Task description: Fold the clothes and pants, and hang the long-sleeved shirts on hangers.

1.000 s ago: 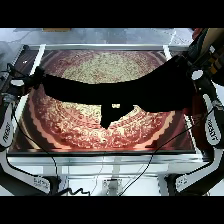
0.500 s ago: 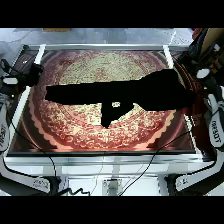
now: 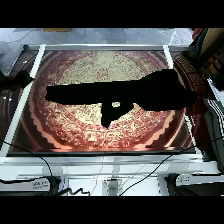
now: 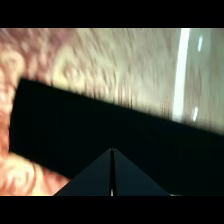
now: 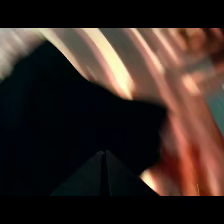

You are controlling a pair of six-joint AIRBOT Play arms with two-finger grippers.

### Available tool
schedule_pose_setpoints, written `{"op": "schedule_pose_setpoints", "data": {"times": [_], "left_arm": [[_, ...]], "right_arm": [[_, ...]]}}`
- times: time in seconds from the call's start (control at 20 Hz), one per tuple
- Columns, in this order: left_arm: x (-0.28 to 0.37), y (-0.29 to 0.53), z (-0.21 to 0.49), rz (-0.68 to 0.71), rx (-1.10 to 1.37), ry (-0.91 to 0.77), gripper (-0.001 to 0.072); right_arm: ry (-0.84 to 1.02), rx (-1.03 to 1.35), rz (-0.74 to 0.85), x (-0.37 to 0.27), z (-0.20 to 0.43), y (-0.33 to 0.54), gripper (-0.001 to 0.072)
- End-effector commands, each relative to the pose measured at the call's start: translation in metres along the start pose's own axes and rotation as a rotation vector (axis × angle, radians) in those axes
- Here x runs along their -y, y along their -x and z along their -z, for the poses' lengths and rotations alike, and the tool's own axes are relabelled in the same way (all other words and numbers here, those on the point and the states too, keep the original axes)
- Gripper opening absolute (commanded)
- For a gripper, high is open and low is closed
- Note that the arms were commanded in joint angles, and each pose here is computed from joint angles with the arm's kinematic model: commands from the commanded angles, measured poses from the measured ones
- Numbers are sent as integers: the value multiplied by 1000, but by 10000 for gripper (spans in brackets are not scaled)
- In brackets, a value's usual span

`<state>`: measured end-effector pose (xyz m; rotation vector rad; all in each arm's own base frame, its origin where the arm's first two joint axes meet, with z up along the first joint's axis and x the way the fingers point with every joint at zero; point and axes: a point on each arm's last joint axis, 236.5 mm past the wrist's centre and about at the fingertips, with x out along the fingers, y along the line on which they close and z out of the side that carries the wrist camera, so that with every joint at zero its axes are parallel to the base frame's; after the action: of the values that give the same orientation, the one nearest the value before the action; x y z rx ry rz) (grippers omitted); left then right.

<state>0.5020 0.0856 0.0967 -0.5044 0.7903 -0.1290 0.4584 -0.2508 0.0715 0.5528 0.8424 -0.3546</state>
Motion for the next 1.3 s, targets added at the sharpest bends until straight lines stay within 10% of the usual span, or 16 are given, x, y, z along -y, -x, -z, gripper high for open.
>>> {"op": "schedule_pose_setpoints", "data": {"times": [0.0, 0.4, 0.45, 0.55, 1.15, 1.25], "left_arm": [[31, 3, 65, 50, -216, -92, 6], [138, -50, 282, 209, -652, -251, 24], [149, -52, 309, 233, -712, -300, 127], [167, -58, 346, 277, -782, -410, 720], [209, -133, 356, 225, -499, -612, 588], [210, -136, 353, 221, -480, -612, 369]], "right_arm": [[-72, -315, 8, 39, 86, -7, 17], [-73, -362, -24, 34, 110, -23, 18], [-78, -361, -31, 32, 110, -23, 18], [-82, -360, -37, 31, 110, -23, 18], [-81, -370, -40, 30, 112, -22, 18], [-82, -370, -40, 30, 112, -22, 18]]}}
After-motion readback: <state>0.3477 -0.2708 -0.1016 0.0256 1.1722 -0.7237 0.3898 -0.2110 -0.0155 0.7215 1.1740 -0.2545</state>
